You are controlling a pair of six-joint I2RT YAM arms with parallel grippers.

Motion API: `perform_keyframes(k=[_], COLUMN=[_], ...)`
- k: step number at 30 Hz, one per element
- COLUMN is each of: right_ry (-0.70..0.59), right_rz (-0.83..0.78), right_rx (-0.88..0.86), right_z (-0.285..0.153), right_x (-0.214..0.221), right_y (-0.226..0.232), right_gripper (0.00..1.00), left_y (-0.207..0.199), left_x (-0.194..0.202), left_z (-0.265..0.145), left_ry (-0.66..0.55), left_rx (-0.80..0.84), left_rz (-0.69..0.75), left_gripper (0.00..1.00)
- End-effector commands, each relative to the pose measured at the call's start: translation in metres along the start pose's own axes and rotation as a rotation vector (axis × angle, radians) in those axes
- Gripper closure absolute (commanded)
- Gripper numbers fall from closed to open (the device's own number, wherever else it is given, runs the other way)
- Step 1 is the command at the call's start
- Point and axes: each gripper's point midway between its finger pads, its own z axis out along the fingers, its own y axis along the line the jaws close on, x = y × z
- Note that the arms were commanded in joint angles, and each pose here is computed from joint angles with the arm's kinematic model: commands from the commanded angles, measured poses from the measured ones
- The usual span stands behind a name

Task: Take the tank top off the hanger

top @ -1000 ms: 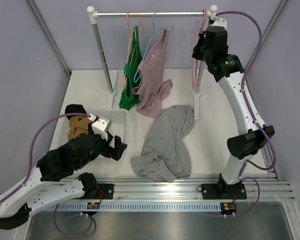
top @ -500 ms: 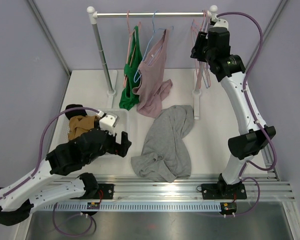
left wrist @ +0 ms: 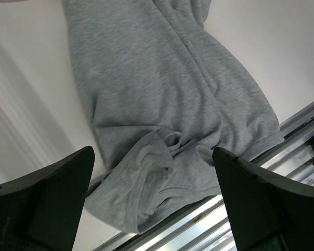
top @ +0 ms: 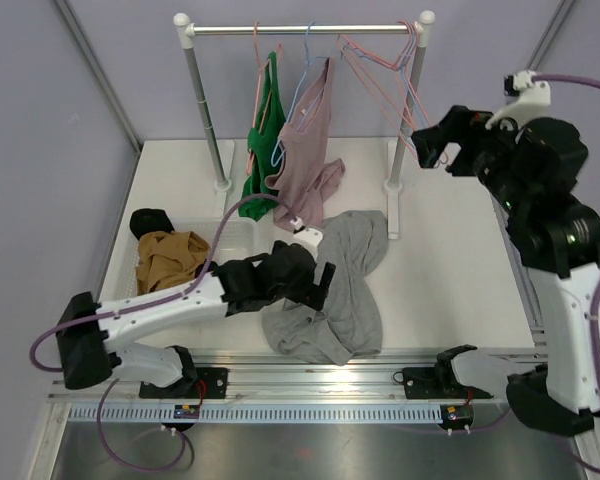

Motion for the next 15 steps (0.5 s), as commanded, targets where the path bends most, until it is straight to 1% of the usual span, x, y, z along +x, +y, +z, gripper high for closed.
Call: perform_keyframes(k=[1,2,3,6,8,10,13,15], right_ry=[0.005,0.024,-0.007,-0.031,-0.047,-0.048,-0.044,-0.037], right_rz=[-0.016,-0.014,-0.01,-0.004,-0.006,-0.006,-0.009,-0.011], right_rx=[-0.097,-0.103,-0.145,-0.244,-0.309,-0.327,-0.329,-0.336], right_z=[-0.032,-0.035,-0.055,-0.082,-0.096,-0.103,-0.111,-0.115], right_x=[0.014,0.026,0.023,0.032,0.038,0.041,0.043,0.045], right_y=[0.011,0.009,0.016,0.028,0.036,0.038,0.037,0.038], right_gripper=[0.0,0.0,0.0,0.01,0.0,0.0,0.01,0.0], left_y=[-0.039,-0.041,-0.045,-0.052,-0.052,-0.05,-0.04,-0.035], left_x=[-0.034,-0.032,-0.027,-0.022,-0.012,-0.004,0.005,0.02], left_z=[0.024,0.032,0.049,0.077,0.104,0.127,0.145,0.159], left_ry=[-0.07,-0.059,-0.034,-0.012,0.028,0.056,0.074,0.115], left_rx=[0.076,0.068,0.053,0.042,-0.001,-0.057,-0.135,-0.188], left_rz=[-0.063,-0.062,-0.055,-0.04,-0.025,-0.02,-0.018,-0.004], left_gripper=[0.01,0.01,0.01,0.01,0.01,0.01,0.01,0.05])
